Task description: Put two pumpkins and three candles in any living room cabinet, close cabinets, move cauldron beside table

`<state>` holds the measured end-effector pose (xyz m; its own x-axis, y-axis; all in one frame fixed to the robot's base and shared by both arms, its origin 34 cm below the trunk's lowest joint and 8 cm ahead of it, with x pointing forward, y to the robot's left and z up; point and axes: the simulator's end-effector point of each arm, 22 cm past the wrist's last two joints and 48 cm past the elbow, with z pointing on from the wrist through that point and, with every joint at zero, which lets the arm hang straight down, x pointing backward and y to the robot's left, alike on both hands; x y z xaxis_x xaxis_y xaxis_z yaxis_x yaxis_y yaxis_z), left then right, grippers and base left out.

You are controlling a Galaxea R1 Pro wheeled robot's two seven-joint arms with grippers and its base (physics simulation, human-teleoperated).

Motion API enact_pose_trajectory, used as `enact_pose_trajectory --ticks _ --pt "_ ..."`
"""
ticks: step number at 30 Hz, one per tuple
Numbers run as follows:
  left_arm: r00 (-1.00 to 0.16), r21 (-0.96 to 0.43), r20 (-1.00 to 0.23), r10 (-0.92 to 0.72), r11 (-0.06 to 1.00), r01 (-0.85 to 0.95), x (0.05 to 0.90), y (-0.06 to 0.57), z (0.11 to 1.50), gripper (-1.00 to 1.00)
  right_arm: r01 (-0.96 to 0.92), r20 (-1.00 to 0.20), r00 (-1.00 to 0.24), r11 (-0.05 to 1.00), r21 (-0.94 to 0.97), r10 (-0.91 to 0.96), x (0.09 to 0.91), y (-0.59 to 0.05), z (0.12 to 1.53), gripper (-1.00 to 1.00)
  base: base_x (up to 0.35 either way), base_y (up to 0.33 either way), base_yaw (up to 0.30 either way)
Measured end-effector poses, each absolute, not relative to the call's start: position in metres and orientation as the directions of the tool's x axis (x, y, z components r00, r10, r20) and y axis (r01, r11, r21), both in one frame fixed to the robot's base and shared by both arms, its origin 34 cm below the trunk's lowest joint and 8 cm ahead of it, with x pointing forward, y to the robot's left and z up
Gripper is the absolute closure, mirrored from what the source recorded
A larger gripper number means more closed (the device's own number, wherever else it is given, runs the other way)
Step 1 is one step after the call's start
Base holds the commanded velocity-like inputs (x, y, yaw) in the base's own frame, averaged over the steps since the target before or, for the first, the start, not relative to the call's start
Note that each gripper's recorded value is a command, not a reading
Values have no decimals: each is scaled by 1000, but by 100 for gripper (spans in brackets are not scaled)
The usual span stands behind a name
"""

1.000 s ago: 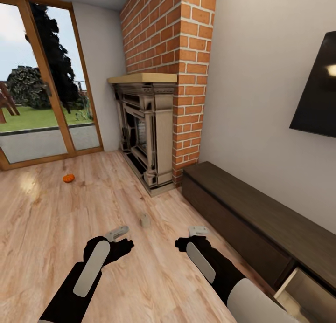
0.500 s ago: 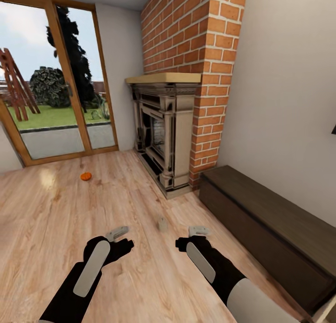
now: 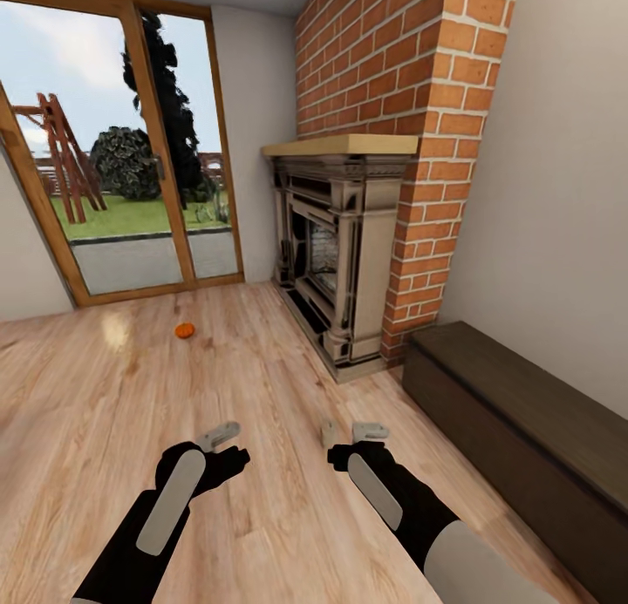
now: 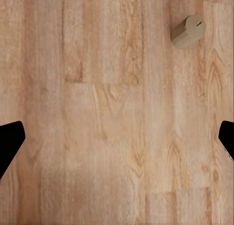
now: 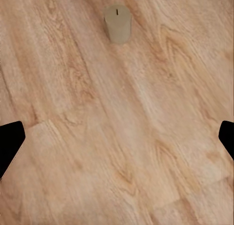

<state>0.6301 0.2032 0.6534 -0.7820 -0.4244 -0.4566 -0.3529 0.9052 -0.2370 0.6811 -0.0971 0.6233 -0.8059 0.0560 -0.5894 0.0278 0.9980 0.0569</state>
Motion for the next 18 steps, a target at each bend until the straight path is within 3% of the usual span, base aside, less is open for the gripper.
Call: enact_pose_trajectory --ticks 18 --pt "-782 -236 -457 -425 905 -354 630 204 653 -100 36 -599 -798 997 62 66 683 -97 625 -100 301 3 0"
